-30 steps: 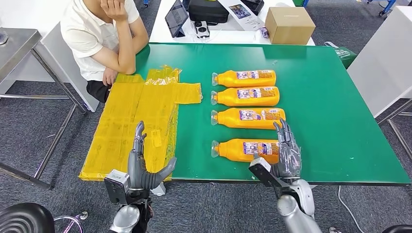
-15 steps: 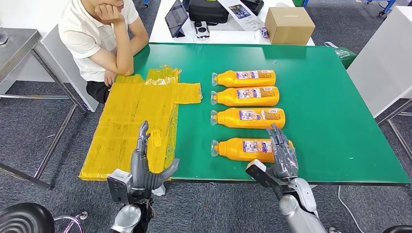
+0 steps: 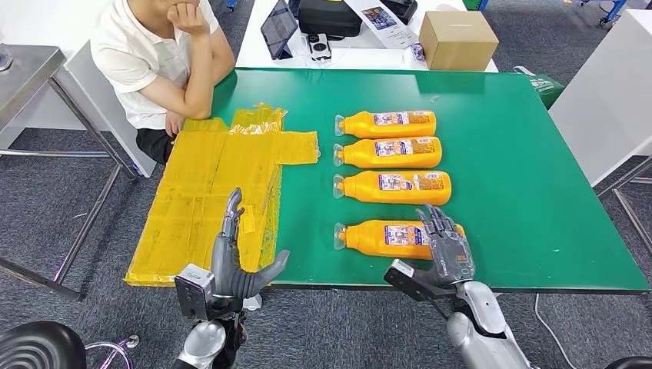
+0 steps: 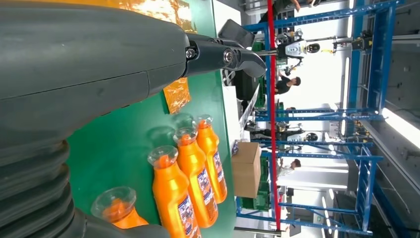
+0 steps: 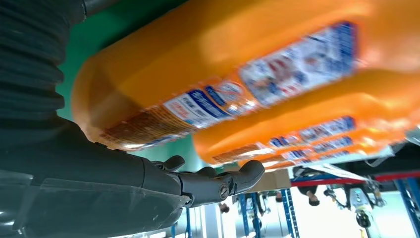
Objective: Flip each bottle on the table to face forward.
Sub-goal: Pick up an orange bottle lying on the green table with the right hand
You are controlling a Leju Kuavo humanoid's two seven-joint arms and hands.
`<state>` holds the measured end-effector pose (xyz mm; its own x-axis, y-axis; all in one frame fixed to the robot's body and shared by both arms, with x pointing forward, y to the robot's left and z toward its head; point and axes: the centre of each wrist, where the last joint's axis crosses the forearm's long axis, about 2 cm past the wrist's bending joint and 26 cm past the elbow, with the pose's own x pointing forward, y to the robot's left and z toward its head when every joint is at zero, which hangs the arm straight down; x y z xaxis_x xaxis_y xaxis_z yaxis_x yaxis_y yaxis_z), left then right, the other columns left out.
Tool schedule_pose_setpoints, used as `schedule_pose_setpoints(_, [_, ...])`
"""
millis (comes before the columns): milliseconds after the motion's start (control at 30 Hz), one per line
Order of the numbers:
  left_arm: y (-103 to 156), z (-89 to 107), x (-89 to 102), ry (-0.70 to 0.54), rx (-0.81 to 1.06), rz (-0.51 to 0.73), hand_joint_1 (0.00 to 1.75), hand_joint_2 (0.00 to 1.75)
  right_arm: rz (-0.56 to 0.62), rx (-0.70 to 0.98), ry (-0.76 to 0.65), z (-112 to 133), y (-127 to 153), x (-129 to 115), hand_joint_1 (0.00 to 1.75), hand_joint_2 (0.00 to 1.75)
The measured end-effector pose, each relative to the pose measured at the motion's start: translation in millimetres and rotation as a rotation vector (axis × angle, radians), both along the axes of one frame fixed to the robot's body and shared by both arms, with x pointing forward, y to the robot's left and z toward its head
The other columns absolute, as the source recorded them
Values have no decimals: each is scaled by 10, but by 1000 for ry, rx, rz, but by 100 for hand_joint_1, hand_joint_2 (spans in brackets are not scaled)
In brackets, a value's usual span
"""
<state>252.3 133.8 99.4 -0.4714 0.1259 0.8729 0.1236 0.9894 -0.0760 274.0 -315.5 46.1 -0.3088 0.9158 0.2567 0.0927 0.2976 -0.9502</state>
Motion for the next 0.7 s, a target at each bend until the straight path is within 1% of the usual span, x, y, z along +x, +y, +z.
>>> schedule_pose_setpoints(100, [1, -1, -1, 1, 3, 2, 0, 175, -14, -65, 15, 1, -39, -5, 0, 175])
schedule_pose_setpoints(267, [-2, 0, -3, 7, 5, 5, 0, 175, -17, -126, 42, 20, -32, -4, 0, 175])
schedule_pose_setpoints(700, [-13, 6, -2, 13, -2, 7, 0, 175, -9, -152, 109, 73, -83, 69, 0, 175])
